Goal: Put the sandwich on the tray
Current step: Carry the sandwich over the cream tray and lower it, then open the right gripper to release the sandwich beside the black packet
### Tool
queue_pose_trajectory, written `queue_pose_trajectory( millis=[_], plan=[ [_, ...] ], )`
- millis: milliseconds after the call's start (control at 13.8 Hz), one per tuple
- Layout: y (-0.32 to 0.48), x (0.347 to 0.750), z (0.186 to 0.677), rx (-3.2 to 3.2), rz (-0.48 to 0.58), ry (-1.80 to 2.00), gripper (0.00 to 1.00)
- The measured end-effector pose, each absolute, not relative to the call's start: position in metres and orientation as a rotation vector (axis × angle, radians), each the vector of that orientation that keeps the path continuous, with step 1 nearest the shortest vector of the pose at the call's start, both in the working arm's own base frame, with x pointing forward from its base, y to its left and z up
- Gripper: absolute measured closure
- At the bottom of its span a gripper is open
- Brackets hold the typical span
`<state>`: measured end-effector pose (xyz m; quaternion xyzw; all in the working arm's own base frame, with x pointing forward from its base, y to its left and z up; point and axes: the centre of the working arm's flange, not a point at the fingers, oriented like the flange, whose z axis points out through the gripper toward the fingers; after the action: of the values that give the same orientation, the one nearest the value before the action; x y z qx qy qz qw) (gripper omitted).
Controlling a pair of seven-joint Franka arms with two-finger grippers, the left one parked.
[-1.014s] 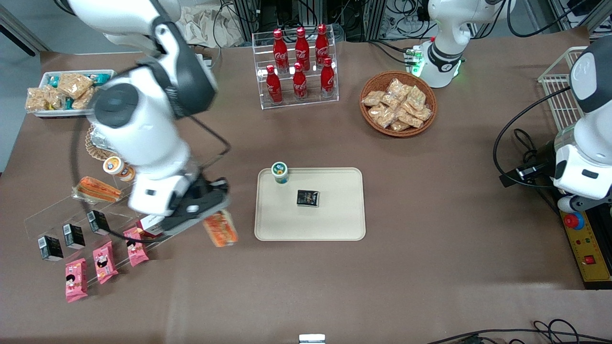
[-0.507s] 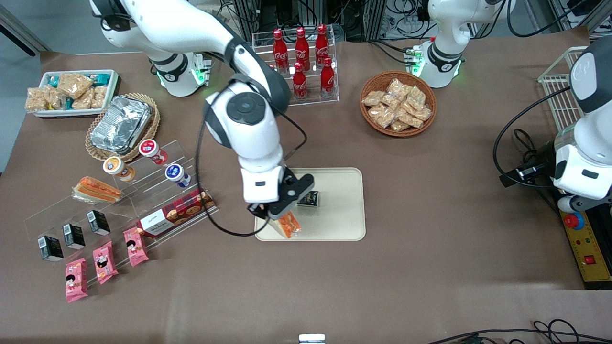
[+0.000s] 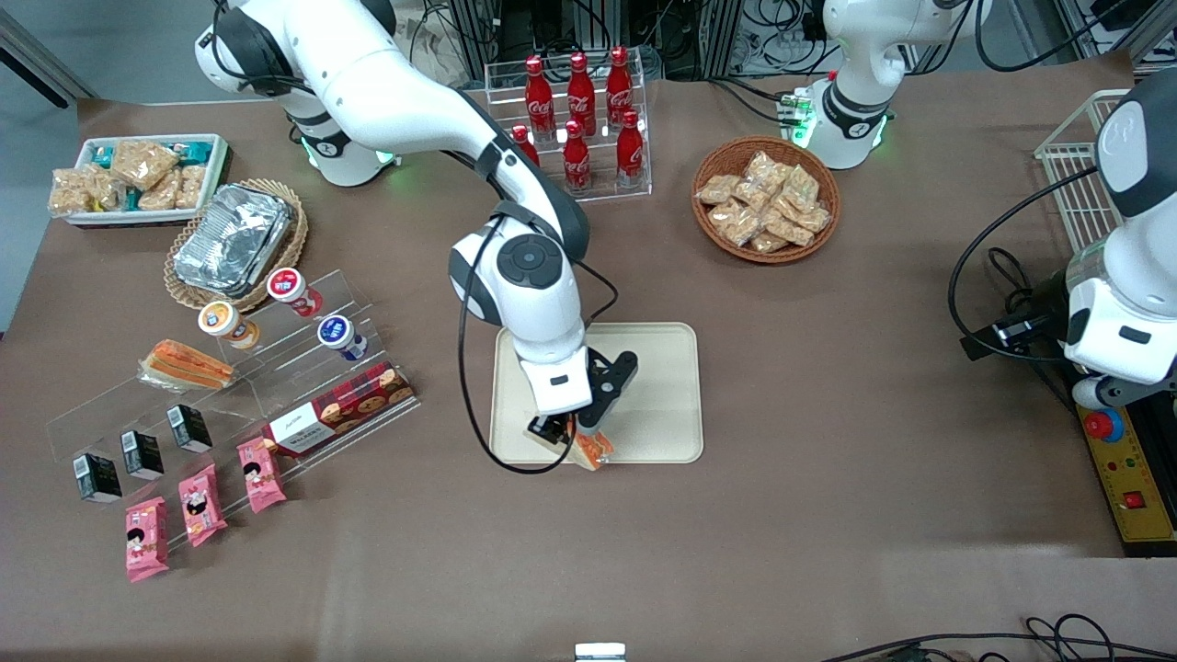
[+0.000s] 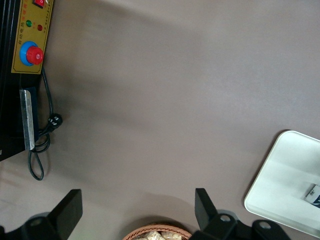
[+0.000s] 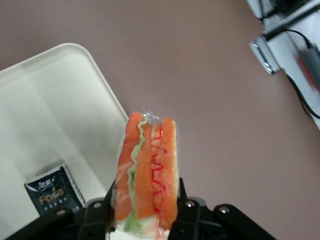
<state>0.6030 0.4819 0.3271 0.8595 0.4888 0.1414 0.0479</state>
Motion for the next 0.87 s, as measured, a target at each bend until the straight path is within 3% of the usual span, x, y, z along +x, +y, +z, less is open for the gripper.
queue_pose_trajectory(
  millis=[435, 870],
  plan=[
    [0.518, 0.574, 0.272, 2.498, 0.423, 1.679, 0.54],
    [0.517, 0.572, 0.252, 2.457, 0.386, 1.726, 0.52]
  ],
)
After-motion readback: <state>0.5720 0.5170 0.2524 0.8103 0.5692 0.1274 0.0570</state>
